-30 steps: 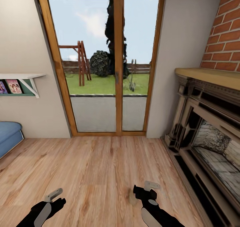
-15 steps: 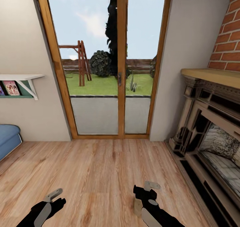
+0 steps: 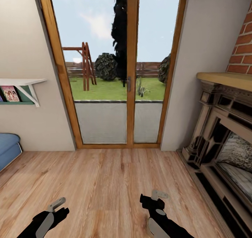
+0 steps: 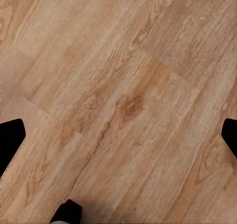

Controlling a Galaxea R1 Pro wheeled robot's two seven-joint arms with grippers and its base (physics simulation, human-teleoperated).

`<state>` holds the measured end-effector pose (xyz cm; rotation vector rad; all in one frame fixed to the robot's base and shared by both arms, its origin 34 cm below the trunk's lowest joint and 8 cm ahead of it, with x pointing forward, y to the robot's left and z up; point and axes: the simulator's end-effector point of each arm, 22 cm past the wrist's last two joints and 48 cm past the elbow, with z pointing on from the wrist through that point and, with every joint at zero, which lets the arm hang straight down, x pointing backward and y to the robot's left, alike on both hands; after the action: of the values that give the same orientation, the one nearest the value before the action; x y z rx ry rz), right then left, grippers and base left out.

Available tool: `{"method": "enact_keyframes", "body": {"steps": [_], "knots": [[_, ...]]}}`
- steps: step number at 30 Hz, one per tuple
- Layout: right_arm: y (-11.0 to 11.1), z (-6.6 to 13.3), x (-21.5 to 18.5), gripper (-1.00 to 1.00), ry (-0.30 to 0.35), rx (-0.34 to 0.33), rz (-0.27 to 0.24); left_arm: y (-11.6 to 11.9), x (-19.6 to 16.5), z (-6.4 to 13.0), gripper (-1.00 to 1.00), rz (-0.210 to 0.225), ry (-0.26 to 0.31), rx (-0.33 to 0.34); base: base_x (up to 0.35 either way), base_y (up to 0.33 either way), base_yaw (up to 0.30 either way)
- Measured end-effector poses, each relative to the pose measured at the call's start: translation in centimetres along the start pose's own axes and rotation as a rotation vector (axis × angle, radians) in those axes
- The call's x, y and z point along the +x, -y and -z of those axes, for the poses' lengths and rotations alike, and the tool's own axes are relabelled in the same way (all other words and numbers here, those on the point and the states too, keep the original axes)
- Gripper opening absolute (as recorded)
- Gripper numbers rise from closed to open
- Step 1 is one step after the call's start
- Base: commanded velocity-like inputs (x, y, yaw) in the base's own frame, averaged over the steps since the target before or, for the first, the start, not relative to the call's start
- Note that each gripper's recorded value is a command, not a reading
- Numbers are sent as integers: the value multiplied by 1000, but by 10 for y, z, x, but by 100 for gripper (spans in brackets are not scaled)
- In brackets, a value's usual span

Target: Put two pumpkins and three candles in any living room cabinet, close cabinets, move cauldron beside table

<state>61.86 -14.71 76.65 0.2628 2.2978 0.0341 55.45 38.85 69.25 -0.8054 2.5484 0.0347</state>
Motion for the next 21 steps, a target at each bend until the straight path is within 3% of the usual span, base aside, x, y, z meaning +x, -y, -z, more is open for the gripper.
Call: {"method": "enact_keyframes", "body": {"steps": [8,21], "knots": [[0,0,0,100,0,0,0,0,0,0,100,0,0,0,204,91,0],[0,0,0,100,0,0,0,0,0,0,100,-1,0,0,217,-117,0]]}}
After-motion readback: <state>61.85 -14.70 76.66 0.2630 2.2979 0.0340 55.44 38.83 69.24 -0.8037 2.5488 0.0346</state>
